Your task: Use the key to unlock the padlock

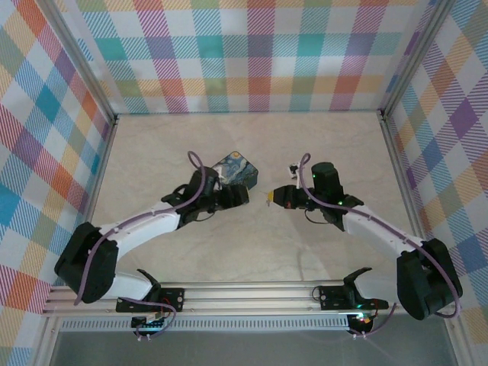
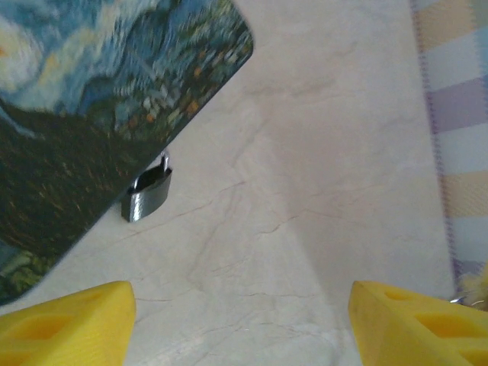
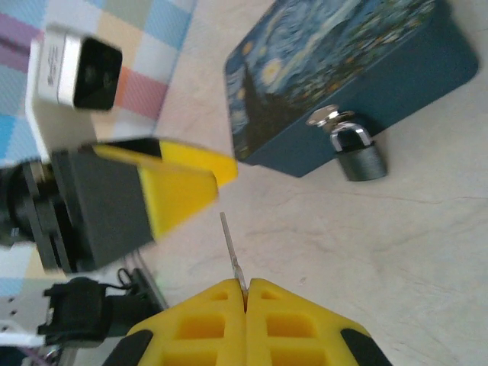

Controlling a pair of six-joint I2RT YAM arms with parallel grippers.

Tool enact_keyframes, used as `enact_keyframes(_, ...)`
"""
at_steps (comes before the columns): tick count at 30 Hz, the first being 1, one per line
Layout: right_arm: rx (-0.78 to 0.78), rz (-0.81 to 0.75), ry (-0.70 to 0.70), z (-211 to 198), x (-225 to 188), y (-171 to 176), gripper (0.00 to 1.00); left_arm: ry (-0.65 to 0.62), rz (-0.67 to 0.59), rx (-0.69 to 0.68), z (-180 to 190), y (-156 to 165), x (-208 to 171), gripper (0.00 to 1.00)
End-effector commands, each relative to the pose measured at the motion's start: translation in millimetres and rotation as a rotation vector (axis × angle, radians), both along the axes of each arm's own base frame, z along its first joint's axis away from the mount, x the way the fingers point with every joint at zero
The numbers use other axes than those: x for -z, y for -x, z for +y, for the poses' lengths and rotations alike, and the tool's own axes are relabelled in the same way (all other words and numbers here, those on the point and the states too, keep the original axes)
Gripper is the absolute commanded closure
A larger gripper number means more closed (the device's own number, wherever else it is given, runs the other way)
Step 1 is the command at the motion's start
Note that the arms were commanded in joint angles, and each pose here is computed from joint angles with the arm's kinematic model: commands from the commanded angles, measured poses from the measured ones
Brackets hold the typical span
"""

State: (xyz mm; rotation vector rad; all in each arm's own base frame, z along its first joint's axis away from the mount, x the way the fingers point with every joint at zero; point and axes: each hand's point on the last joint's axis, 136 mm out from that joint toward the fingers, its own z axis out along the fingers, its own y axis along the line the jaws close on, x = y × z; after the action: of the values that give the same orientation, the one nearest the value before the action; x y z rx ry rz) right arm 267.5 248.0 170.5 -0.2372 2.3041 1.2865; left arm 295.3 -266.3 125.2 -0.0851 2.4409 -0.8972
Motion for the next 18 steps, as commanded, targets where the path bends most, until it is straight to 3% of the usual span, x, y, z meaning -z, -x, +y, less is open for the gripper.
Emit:
enact_keyframes(1,0.065,0.005,0.124,-12.0,7.3,-12.6,1.0,-0.166,-0.001,-0.203,14.5,-16.6,23.6,0.25)
enact_keyframes(6,0.141,0.041,0.186,-28.7,13.8,-20.5,1.0,-0.32,-0.015,-0.295,10.7,-35.1,42.8,0.25)
enact_keyframes(14,0.129,0.066,0.182,-38.1,19.7,-18.3,1.0,-0.444,-0.029,-0.379,-2.8,-48.0,65.2,0.26)
enact_keyframes(18,0.131,0.074,0.172,-43.5,22.4,-18.2,1.0,-0.571,-0.039,-0.454,3.9,-47.5,69.3,0.29)
